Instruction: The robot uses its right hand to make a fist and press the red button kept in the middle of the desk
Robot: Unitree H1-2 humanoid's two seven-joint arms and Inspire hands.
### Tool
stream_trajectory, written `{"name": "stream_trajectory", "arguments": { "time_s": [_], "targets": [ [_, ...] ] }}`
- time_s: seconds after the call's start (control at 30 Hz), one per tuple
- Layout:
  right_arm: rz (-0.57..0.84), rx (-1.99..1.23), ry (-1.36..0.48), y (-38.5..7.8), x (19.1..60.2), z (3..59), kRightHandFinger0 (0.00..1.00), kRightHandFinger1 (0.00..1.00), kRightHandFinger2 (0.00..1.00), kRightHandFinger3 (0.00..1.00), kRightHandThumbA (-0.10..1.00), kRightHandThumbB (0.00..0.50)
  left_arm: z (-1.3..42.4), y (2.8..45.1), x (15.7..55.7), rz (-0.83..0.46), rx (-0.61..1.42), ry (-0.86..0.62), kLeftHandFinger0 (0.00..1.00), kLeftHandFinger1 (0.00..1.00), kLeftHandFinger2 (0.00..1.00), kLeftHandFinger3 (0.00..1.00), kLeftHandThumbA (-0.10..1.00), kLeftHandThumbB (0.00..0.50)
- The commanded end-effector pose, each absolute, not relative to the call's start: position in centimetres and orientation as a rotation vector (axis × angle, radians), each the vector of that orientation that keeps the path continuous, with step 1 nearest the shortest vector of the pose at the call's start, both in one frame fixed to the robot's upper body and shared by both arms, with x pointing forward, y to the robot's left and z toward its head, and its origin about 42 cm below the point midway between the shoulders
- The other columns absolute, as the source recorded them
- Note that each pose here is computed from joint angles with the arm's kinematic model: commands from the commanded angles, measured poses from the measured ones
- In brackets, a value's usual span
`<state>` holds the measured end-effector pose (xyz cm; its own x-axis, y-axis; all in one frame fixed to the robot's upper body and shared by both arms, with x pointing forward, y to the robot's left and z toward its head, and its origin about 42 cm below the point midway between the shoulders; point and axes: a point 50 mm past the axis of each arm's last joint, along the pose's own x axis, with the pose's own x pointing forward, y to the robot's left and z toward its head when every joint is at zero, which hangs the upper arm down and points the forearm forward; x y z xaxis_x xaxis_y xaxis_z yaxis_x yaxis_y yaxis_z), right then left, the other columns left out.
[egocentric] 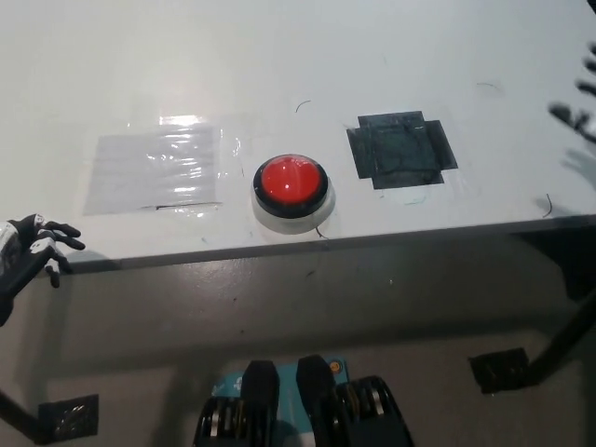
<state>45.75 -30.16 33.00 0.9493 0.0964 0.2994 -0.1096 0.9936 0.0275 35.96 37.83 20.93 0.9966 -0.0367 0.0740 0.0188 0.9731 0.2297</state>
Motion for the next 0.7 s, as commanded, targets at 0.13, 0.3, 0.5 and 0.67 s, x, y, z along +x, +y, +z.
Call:
{"name": "stream_trajectory", "arguments": {
  "time_s": [0.13, 0.3, 0.5, 0.67],
  "targets": [
    [0.215, 0.006, -0.469, -22.1, 50.8, 40.2, 0.35, 0.21, 0.15, 0.18, 1.00, 0.500, 22.8, 37.7, 36.4, -0.055, 0.245, -0.123, 0.24, 0.32, 0.45, 0.58, 0.51, 0.000],
    [0.267, 0.012, -0.480, -17.9, 52.4, 41.6, 0.16, 0.00, 0.00, 0.00, 1.00, 0.500, 23.0, 37.6, 36.4, -0.058, 0.257, -0.119, 0.27, 0.34, 0.46, 0.59, 0.52, 0.000],
    [0.300, 0.035, -0.447, -13.3, 53.4, 43.3, 0.00, 0.00, 0.00, 0.00, 1.00, 0.500, 23.0, 37.3, 36.7, -0.060, 0.249, -0.126, 0.22, 0.31, 0.44, 0.57, 0.51, 0.000],
    [0.346, 0.014, -0.467, -11.0, 53.4, 43.9, 0.00, 0.00, 0.00, 0.00, 1.00, 0.500, 23.0, 37.4, 36.8, -0.071, 0.256, -0.130, 0.23, 0.32, 0.45, 0.60, 0.51, 0.000]
  ]
}}
